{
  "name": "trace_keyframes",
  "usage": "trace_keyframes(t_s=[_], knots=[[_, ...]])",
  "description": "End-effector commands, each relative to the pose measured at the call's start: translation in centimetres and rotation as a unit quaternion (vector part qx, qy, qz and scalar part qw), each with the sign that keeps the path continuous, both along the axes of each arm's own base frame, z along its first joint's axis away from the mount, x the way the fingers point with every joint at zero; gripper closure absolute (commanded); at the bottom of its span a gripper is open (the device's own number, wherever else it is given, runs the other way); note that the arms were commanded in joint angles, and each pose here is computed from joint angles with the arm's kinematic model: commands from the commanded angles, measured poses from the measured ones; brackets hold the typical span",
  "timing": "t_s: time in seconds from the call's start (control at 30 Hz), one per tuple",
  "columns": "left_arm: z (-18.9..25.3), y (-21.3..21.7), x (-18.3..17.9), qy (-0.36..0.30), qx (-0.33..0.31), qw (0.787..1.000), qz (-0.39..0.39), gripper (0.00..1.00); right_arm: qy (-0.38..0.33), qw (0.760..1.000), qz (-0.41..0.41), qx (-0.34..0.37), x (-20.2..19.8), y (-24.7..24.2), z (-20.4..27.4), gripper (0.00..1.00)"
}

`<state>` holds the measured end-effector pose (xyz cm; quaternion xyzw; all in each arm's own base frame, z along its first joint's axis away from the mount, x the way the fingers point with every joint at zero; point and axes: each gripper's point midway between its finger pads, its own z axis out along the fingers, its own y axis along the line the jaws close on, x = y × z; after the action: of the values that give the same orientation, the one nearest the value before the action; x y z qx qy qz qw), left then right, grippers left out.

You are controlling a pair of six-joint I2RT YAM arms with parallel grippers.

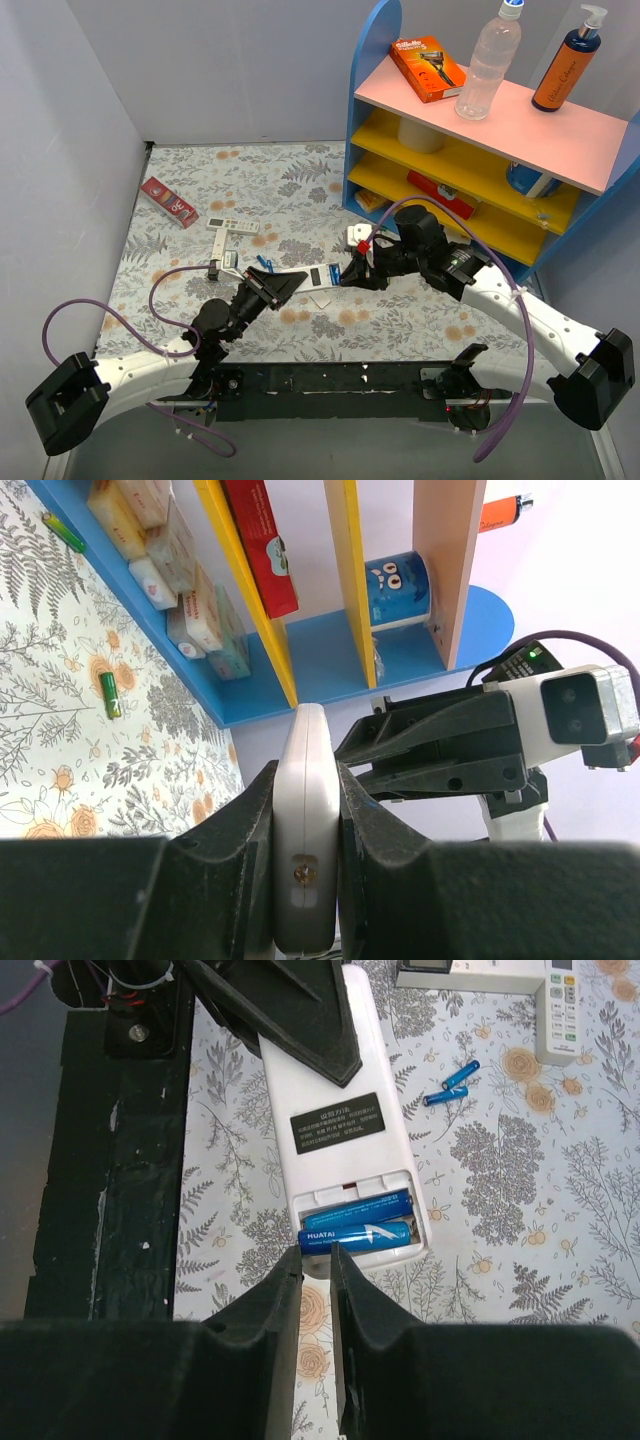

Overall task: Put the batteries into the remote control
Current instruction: Load the battery into the remote control.

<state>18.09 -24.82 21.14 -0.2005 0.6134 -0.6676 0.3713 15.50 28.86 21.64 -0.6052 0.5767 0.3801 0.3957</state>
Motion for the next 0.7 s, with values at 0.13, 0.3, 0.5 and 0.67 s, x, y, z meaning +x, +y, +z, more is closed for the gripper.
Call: trace_keyframes(t_s=[0.13, 0.3, 0.5, 0.67], knots=[[-1.7, 0.8, -2.3, 0.086, -0.086, 0.991, -0.053, 1.00, -0.022, 0.999, -0.044, -0.003, 2.2, 0.3, -0.9, 0.79], [-1.3, 0.6, -2.5, 0.080, -0.086, 0.991, -0.063, 1.00, -0.029, 0.996, -0.081, 0.000, 3.5, 0.2, -0.9, 0.85], [-1.0, 0.2, -2.9, 0.068, -0.081, 0.992, -0.074, 1.00, -0.023, 0.993, -0.114, -0.001, 4.7, 0.4, -0.7, 0.89], [-0.4, -0.3, -3.2, 0.045, -0.068, 0.993, -0.087, 1.00, -0.001, 0.990, -0.138, -0.008, 5.3, 0.5, -0.6, 0.93]])
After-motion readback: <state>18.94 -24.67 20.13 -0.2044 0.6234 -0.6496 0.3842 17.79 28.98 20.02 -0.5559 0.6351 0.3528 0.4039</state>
